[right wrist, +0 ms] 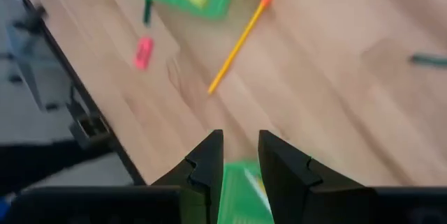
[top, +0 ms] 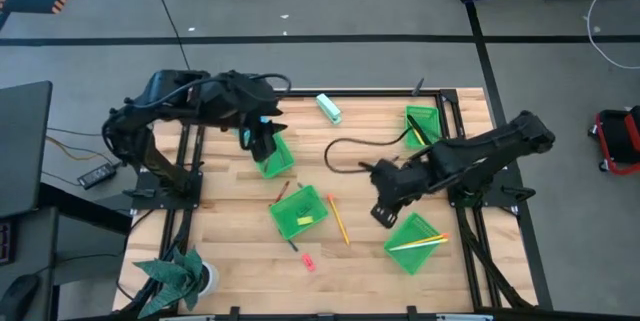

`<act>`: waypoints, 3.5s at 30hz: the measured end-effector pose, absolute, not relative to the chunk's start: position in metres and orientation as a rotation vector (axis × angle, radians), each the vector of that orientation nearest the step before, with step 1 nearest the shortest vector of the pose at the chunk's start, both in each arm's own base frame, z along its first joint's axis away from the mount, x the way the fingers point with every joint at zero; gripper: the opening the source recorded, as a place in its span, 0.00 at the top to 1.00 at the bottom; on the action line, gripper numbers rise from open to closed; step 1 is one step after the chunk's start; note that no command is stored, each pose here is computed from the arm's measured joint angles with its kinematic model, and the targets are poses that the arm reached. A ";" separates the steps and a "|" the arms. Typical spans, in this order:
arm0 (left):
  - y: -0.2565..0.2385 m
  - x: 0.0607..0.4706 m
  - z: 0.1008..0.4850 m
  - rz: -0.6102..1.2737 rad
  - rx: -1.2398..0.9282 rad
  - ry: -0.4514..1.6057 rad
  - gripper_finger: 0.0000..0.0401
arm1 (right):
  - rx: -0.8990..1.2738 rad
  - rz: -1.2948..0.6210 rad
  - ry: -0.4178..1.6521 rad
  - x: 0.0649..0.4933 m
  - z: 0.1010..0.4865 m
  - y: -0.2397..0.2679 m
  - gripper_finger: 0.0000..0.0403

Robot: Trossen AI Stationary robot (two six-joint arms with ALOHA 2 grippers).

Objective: Sort crayons/erasers/pens/pencils in bins
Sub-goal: Put the top green crayon into the top left green bin

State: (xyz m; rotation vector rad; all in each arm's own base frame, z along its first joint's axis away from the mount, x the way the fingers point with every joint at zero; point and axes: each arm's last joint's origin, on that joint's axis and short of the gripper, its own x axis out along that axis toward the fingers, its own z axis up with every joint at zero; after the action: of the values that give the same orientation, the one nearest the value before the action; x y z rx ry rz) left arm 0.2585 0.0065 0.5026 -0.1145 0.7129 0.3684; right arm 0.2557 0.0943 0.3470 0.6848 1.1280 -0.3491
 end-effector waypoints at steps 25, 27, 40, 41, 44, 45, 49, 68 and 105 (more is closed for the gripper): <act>0.032 0.433 0.406 0.374 -0.150 0.620 0.57 | 0.569 -0.449 0.839 0.124 0.416 0.014 0.76; 0.034 0.439 0.393 0.390 -0.172 0.668 0.57 | 0.478 -0.430 0.873 0.124 0.414 0.012 0.76; 0.029 0.364 0.454 0.439 -0.261 0.648 0.57 | 0.262 -0.170 1.167 0.175 0.349 -0.016 0.76; 0.028 0.358 0.458 0.437 -0.261 0.639 0.57 | 0.265 -0.156 1.170 0.180 0.343 -0.019 0.76; 0.022 0.334 0.477 0.421 -0.267 0.601 0.57 | 0.260 -0.109 1.185 0.195 0.322 -0.028 0.76; 0.019 0.327 0.483 0.416 -0.275 0.582 0.57 | 0.249 -0.088 1.187 0.199 0.315 -0.030 0.76; 0.010 0.310 0.493 0.387 -0.276 0.578 0.57 | 0.176 -0.013 1.262 0.213 0.286 -0.037 0.75; -0.014 0.262 0.495 0.311 -0.162 0.771 0.57 | 0.175 -0.037 1.537 0.244 0.205 -0.051 0.65; 0.016 0.294 0.549 0.398 -0.355 0.088 0.57 | 0.232 -0.044 1.366 0.257 0.190 -0.100 0.65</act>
State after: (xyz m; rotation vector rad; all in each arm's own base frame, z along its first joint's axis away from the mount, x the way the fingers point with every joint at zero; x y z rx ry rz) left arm 0.2943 0.0156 0.5485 -0.3550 0.0875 0.3980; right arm 0.2567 -0.0995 0.1905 0.2322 1.3664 -0.0438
